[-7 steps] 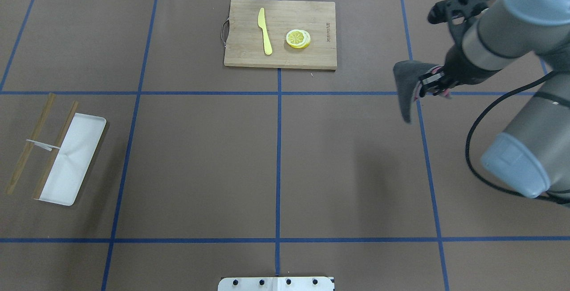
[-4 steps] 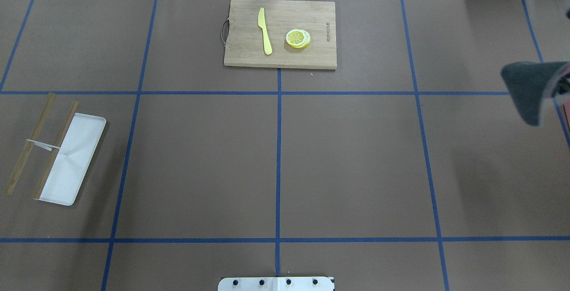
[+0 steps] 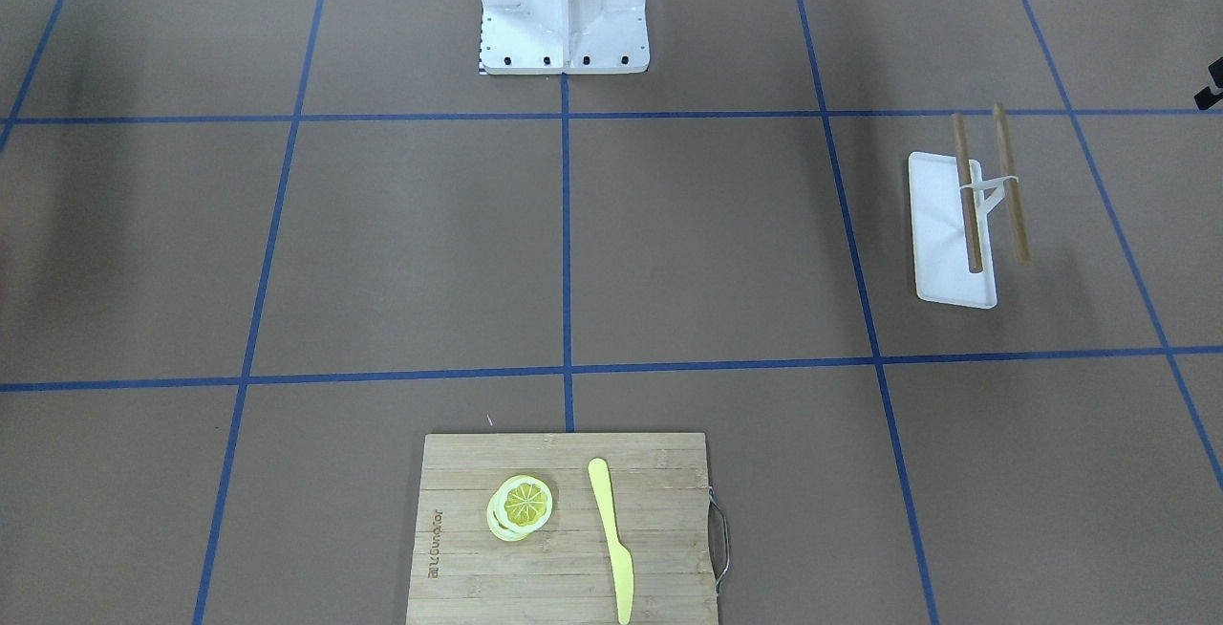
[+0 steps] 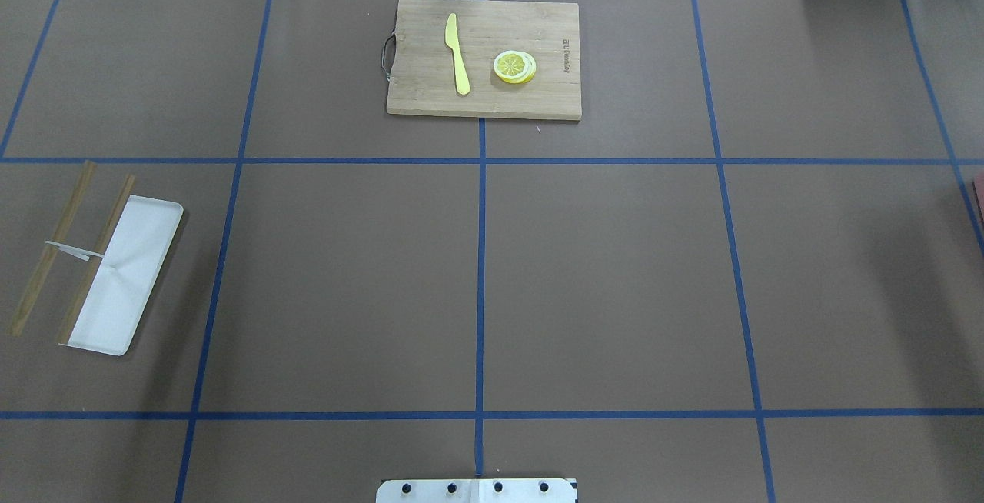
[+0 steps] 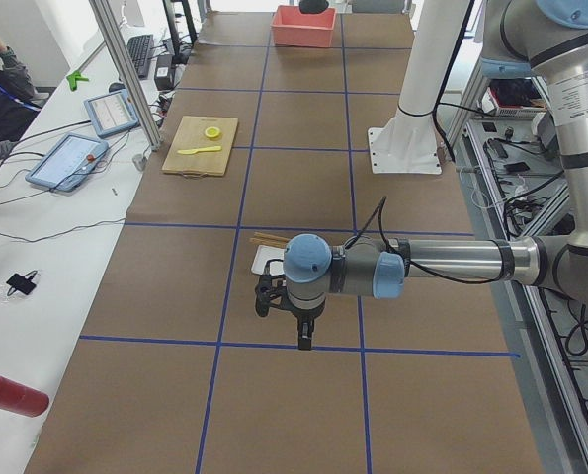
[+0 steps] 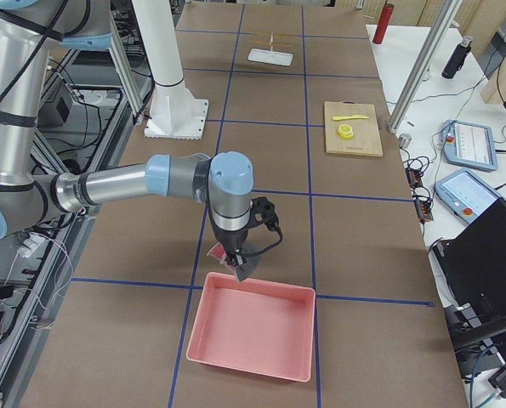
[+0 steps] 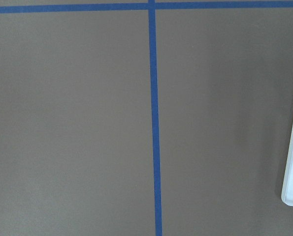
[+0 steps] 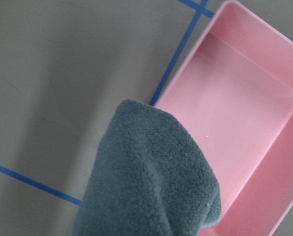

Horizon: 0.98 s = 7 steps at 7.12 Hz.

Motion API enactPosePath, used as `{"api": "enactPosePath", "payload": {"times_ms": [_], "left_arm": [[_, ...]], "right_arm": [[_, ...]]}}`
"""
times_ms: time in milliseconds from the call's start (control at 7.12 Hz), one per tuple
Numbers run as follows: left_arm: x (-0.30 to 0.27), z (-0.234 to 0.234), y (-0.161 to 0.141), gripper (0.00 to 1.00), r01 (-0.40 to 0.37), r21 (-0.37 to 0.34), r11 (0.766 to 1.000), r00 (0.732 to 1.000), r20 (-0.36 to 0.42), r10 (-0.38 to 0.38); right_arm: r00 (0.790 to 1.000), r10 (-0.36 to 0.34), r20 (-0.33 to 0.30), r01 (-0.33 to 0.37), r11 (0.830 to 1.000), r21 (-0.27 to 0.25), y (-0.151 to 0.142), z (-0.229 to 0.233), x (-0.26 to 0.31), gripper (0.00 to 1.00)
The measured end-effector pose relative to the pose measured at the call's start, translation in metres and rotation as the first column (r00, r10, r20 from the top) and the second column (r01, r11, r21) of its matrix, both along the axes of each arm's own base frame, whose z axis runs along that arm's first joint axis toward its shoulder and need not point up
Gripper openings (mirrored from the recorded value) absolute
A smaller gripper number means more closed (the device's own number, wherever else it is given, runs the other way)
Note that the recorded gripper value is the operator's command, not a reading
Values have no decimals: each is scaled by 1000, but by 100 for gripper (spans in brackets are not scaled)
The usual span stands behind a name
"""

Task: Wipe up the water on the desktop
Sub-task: 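Lift the cloth with the right gripper and drop it into the pink box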

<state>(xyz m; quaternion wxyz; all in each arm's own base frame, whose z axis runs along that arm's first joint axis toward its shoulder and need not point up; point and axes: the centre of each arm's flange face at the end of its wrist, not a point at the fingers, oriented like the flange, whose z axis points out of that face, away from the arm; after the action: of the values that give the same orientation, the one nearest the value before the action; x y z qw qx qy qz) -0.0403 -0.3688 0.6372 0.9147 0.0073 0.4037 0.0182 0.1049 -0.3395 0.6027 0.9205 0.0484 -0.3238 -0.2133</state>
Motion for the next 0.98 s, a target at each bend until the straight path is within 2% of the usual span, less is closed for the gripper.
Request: {"api": "enactPosePath", "payload": {"times_ms": [140,281,421,561,702,982], "left_arm": [[0,-1,0,99,0,2,1000,1000,0,0],[0,-1,-1,98,-1,3,1000,1000,0,1],[0,-1,-1,99,-1,4,1000,1000,0,1],[0,-1,-1,99,-1,3,1000,1000,0,1],[0,-1,-1,99,-1,4,1000,1000,0,1],[0,0,-1,99,-1,2,1000,1000,0,1]], "right_arm": [[1000,18,5,-18,1000,-16,10,50,13,0],[999,32,5,-32,999,-4,16,97,19,3],[999,42,4,-42,999,11,23,128,21,11],[999,48,5,-48,999,16,29,139,21,49],[999,51,10,-51,998,20,32,141,20,99],[996,78,35,-79,997,25,28,133,19,100]]}}
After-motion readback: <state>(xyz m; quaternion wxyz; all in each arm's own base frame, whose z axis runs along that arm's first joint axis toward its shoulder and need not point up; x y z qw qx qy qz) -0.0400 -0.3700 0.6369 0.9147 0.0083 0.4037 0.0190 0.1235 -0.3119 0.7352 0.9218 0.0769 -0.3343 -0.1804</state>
